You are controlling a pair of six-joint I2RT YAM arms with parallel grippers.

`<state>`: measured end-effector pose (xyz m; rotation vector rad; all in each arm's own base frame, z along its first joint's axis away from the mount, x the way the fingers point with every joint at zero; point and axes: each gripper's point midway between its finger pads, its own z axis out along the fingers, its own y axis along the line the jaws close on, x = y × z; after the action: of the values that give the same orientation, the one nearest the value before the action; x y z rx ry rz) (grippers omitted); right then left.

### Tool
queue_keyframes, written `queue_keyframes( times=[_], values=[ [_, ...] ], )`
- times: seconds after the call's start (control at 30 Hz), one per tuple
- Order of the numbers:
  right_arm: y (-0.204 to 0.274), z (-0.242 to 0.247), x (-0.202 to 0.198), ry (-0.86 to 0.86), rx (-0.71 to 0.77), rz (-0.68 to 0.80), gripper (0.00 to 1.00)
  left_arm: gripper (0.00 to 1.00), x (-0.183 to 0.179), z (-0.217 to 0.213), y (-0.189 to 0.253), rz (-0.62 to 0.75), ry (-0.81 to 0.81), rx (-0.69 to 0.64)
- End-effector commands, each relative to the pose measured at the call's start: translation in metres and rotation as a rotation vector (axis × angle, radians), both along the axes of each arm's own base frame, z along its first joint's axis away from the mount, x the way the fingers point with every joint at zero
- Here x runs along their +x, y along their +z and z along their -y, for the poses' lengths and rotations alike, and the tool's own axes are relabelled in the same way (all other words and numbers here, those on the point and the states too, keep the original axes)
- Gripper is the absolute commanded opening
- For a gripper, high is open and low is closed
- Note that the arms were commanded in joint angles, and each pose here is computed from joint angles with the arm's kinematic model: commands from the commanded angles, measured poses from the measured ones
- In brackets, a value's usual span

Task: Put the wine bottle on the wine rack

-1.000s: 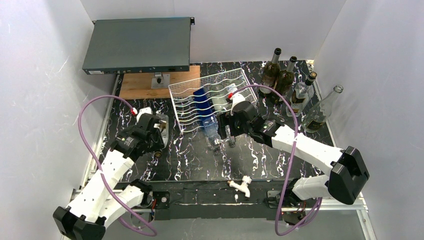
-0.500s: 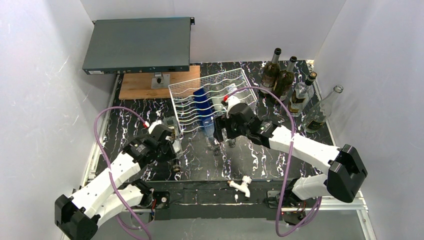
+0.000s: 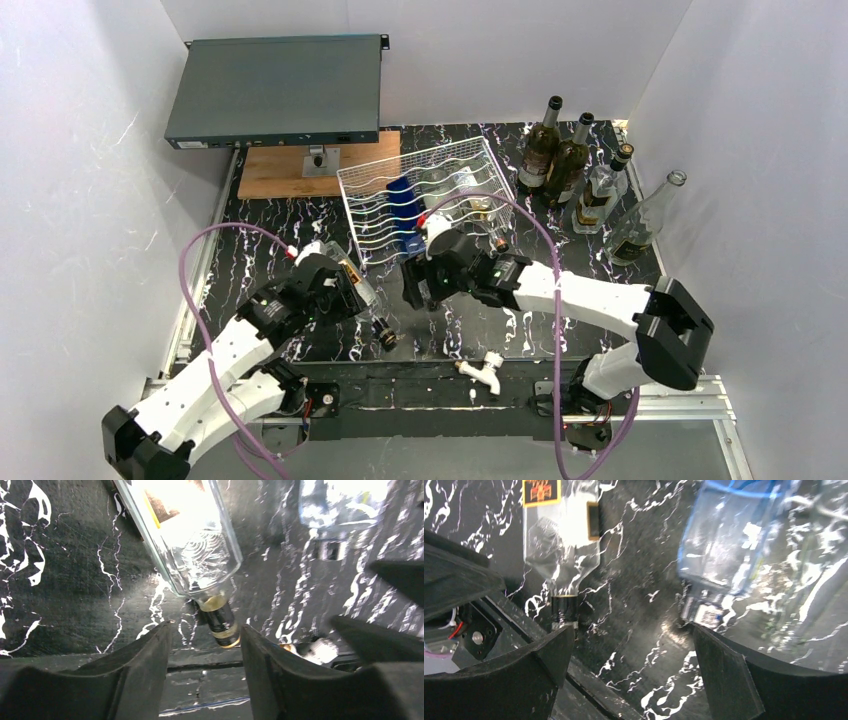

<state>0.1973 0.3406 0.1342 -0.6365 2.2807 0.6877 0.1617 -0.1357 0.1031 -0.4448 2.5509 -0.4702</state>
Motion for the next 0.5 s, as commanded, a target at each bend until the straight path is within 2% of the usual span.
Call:
queue_keyframes(
  times=[0.0, 0.03, 0.07, 0.17, 0.47],
  values=[
    [0.008, -0.034, -0.017, 0.032, 0.047, 0.019, 0.99, 0.61, 0.002, -0.015, 0.039, 0.106, -0.025, 0.047],
    [0.004, -0.040, -0.025, 0.048, 0.037, 0.017, 0.98, 0.68, 0.002, -0.020, 0.046, 0.121, -0.025, 0.065],
    [0.001, -0.045, -0.031, 0.064, 0.027, 0.017, 0.98, 0.80, 0.001, -0.024, 0.052, 0.128, -0.023, 0.084],
    [-0.010, -0.059, -0.050, 0.114, -0.003, 0.020, 0.98, 0.91, 0.001, -0.040, 0.065, 0.115, 0.027, 0.150],
    [-0.045, -0.085, -0.068, 0.223, -0.064, 0.009, 0.90, 0.97, 0.006, -0.049, 0.070, 0.053, 0.138, 0.160]
  ],
)
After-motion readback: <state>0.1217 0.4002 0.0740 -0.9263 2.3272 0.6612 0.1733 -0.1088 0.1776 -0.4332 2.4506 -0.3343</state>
